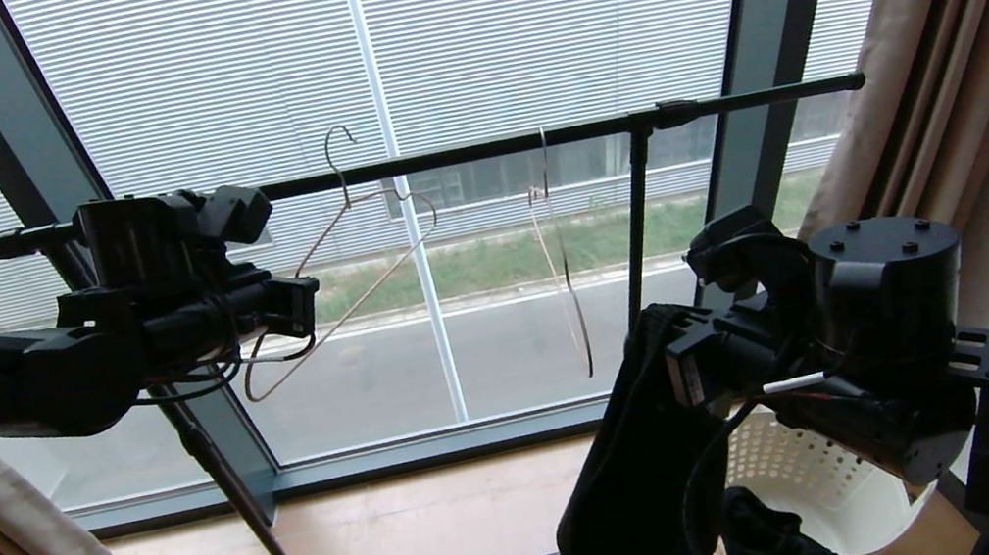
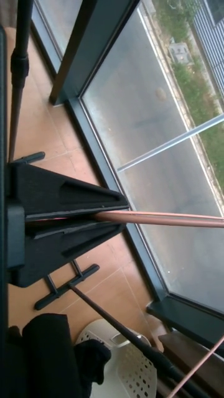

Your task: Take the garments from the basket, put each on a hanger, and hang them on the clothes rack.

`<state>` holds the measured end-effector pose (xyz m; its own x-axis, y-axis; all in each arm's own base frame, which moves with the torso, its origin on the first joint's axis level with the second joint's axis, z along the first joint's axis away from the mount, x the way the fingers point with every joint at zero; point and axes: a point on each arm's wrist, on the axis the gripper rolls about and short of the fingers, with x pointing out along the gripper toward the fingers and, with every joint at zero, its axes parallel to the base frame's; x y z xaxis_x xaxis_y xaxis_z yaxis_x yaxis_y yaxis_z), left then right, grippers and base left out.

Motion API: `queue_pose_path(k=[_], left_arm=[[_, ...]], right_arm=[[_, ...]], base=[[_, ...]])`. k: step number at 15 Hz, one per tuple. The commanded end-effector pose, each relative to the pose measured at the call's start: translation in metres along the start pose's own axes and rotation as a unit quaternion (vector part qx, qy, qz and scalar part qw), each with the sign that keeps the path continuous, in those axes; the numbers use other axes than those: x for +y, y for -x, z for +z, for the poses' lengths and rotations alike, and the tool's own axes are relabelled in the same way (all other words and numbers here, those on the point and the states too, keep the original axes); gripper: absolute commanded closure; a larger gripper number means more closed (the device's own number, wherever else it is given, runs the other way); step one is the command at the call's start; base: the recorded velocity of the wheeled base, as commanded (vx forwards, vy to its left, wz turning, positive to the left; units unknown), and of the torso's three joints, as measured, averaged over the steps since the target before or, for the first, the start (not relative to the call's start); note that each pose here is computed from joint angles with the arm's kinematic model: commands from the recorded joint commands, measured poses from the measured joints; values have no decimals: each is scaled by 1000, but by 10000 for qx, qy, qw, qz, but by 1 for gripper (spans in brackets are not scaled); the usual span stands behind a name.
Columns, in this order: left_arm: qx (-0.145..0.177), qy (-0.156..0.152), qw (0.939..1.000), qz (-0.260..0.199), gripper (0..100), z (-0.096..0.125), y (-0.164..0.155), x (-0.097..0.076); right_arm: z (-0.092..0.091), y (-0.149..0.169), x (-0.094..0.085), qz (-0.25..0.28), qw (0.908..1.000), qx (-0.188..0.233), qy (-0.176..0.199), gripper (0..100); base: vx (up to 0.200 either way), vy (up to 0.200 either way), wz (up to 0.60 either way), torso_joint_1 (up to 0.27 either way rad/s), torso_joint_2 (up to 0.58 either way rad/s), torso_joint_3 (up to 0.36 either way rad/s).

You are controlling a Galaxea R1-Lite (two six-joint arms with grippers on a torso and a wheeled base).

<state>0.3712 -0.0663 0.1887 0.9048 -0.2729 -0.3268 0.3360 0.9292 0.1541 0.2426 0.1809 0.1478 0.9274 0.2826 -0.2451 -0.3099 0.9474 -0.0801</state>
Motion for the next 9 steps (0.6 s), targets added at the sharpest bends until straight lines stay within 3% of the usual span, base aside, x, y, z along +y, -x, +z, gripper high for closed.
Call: queue_pose_path(k=[1,4,7,9], left_arm=[[70,66,9999,-56,100,-4,8,-3],[23,61,9998,-185,100,-10,50,-12],[-358,17,9989,-313,100,-17,88,-19],[-328,-3,9985,-448,100,-31,111,-28]], right_arm=[[0,0,0,3,10000,2,2,100],[0,0,0,3,10000,2,2,100],[0,0,0,3,10000,2,2,100],[0,0,0,3,10000,-5,-1,100]], base=[[0,0,0,0,0,0],[0,0,0,0,0,0],[0,0,0,0,0,0],[0,0,0,0,0,0]])
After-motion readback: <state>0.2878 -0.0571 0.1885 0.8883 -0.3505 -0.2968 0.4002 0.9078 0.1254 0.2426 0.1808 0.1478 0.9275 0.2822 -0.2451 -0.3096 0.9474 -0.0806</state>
